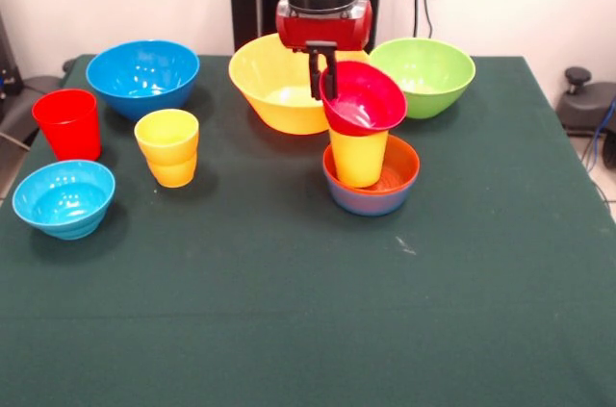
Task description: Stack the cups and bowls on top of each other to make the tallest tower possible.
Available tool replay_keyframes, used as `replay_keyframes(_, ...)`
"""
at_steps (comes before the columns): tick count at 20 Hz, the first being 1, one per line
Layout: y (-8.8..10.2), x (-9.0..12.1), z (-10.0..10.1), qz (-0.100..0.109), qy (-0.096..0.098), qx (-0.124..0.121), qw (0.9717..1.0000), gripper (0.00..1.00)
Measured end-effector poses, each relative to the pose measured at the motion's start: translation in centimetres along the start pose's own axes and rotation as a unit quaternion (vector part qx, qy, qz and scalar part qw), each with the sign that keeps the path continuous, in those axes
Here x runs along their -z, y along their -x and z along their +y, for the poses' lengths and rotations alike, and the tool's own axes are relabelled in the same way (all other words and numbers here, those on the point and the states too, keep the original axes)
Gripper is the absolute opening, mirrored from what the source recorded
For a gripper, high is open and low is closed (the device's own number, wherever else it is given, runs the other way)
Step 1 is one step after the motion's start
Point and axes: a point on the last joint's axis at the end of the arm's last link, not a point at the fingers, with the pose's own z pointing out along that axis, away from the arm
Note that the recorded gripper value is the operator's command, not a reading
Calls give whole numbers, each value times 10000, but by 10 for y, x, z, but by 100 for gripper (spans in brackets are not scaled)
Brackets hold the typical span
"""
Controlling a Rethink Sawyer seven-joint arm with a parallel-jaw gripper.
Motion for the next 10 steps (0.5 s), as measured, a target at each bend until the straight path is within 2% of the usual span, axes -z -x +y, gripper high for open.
replay_keyframes(10, 7, -1, 2, -58, 9, 10, 10000, 0)
